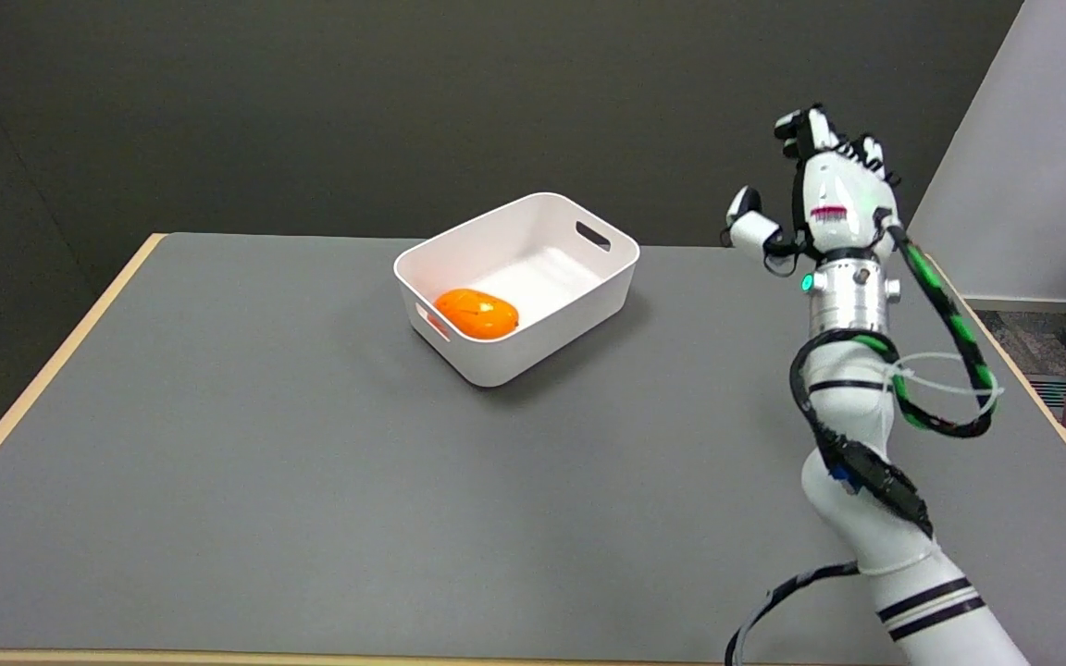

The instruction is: Place mango into white box.

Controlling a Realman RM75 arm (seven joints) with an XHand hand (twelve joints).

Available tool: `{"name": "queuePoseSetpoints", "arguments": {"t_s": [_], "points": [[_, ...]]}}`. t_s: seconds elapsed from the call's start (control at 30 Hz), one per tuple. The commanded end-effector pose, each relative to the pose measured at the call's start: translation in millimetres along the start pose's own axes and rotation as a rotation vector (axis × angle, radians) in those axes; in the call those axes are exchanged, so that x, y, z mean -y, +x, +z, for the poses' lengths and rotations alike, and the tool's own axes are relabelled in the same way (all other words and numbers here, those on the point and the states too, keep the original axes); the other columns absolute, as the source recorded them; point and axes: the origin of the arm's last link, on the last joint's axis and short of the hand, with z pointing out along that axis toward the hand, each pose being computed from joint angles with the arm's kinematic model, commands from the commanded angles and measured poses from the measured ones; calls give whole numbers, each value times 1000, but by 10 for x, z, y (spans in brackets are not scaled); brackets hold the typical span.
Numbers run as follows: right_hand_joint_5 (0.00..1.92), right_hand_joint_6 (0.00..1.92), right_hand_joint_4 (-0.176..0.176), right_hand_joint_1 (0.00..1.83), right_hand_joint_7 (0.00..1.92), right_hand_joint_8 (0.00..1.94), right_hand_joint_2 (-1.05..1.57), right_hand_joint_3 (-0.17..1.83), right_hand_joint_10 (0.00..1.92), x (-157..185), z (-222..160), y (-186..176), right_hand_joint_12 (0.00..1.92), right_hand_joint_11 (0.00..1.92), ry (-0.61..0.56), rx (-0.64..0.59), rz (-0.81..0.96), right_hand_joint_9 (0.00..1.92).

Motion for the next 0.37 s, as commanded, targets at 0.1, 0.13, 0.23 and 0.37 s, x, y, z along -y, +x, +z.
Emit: {"name": "queuePoseSetpoints", "arguments": {"t_s": [0.1,0.13,0.23,0.37], "points": [[169,990,-5,883,399,732,856,872,958,-33,-307,-260,1465,41,-50,59,-52,381],[169,989,-5,884,399,733,855,873,959,-28,-293,-258,1468,40,-48,57,-50,381],[169,990,-5,884,400,735,855,873,962,-14,-250,-263,1472,37,-42,58,-39,381],[170,992,-5,884,401,738,854,873,964,-31,-208,-294,1478,37,-41,63,-39,381]]}}
